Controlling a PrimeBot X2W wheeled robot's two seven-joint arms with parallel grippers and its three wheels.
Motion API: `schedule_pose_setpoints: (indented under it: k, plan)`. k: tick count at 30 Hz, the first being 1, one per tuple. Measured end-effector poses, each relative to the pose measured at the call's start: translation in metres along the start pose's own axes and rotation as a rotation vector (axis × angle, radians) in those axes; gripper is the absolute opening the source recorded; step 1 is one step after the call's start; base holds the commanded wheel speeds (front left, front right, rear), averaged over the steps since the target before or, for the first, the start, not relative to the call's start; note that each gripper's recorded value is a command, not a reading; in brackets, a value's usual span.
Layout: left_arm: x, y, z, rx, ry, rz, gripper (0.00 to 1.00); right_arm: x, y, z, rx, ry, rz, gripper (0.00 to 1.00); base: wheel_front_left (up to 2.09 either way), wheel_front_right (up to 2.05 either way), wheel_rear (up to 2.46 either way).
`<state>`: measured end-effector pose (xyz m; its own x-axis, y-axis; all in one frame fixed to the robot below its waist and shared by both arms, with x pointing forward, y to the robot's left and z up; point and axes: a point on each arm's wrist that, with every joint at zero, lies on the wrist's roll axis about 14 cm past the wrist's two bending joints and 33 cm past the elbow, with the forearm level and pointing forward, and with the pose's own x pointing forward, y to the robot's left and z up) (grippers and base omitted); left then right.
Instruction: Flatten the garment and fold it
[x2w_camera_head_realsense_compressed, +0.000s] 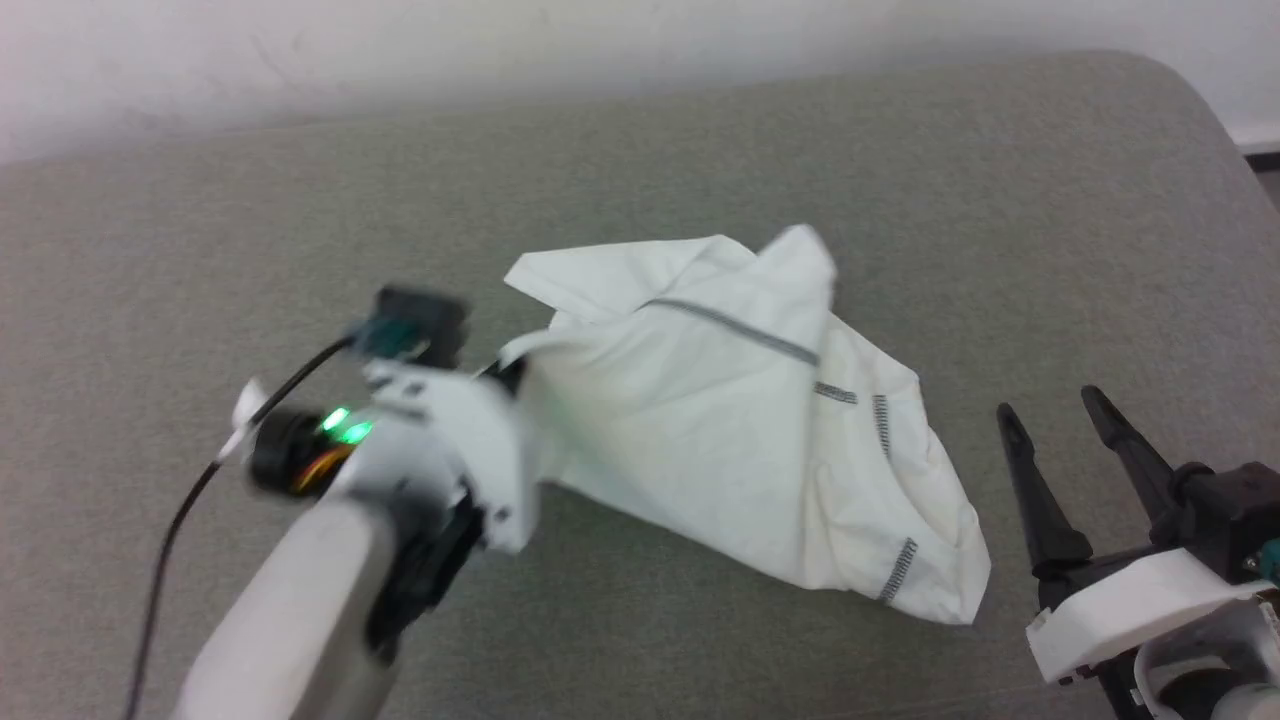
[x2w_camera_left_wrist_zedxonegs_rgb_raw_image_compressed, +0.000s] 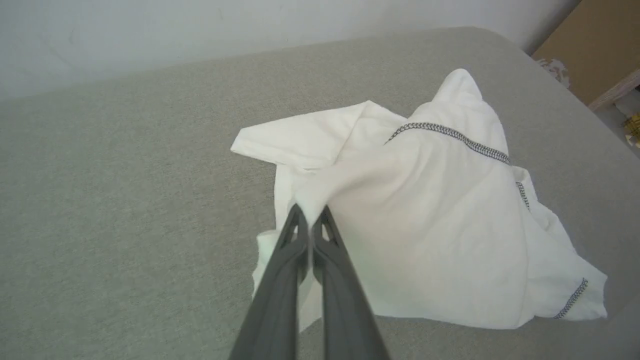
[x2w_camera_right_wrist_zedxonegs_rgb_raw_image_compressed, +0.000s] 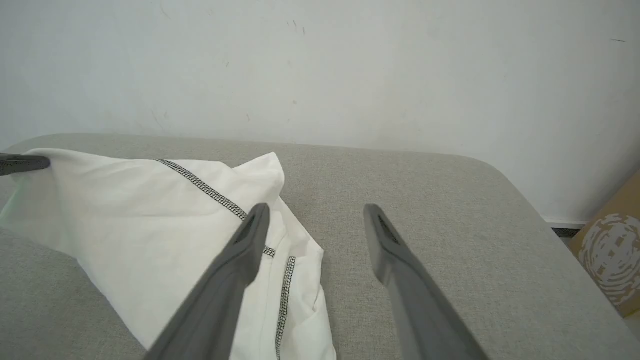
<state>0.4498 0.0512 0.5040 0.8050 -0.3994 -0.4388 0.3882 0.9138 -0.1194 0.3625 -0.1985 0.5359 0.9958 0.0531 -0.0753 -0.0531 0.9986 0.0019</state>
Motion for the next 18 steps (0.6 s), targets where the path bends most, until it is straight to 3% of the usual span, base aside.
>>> schedule_pose_setpoints:
  k: [9,17,18]
  plan:
    - [-0.103,0.101,-0.097,-0.172,0.147,0.427,0.0,0.005,0.02,0.0,0.007,0.012,0.062,1.0,0.0,0.0,0.0]
    - [-0.173,0.114,-0.183,-0.312,0.352,0.623,0.0,0.005,0.027,0.004,0.0,0.012,0.091,1.0,0.0,0.0,0.0]
    - [-0.177,0.112,-0.188,-0.322,0.37,0.625,0.13,0.004,0.027,0.004,-0.001,0.012,0.093,1.0,0.0,0.0,0.0]
